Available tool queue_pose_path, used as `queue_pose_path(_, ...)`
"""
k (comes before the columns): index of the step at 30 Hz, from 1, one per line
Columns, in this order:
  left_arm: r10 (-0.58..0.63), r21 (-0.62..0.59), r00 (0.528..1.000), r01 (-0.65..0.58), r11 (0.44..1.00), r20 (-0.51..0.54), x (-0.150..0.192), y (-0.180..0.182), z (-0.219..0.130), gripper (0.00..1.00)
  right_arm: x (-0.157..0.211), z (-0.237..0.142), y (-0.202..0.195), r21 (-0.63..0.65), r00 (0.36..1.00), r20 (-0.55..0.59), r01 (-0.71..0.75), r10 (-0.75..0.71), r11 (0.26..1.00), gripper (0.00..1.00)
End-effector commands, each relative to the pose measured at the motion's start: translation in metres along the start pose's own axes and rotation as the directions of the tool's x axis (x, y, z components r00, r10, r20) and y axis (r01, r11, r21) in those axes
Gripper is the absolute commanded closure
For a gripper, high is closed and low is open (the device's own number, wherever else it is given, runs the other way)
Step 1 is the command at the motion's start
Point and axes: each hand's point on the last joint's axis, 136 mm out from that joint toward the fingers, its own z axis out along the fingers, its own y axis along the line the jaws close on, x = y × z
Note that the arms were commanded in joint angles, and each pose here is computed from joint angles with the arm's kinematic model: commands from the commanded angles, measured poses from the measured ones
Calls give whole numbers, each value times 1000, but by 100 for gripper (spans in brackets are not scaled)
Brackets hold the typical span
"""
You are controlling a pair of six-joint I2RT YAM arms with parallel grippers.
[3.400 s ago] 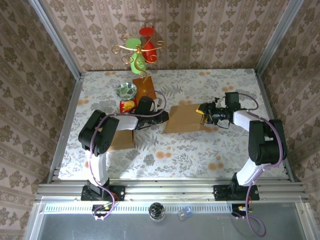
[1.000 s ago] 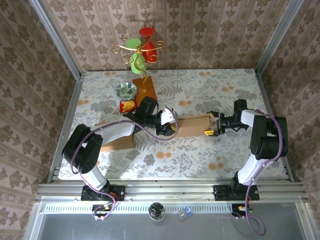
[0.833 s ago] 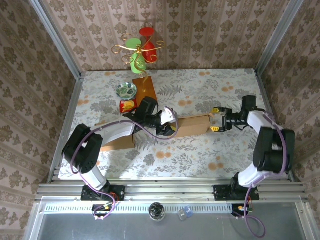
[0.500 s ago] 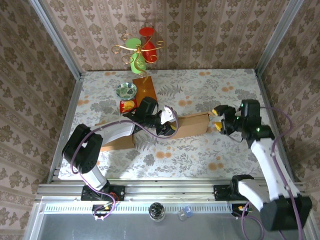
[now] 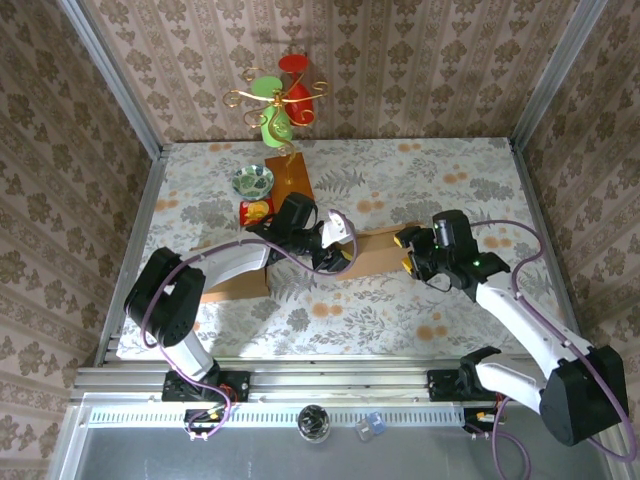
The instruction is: Fold the paper box
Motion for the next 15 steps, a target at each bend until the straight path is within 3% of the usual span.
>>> queue_pose_path(1, 1, 9, 1000, -1, 1000, -13, -1, 1, 0, 51, -7, 6, 3, -12, 999, 39, -23, 24, 1000, 42)
queue_pose_path(6, 14, 12, 1000, -14, 1000, -19, -2, -1, 2, 51, -9, 15, -17, 43, 998, 43, -43, 41, 998, 46)
queue_pose_path(10, 22, 14, 1000, -22, 1000, -16, -4, -2, 3, 50, -8, 19, -38, 123, 997, 45, -63, 57, 990, 57)
queue_pose_path(15, 33, 22, 999, -33, 999, -21, -6, -4, 4, 49, -7, 20, -46, 164, 997, 42, -74, 68, 984, 62)
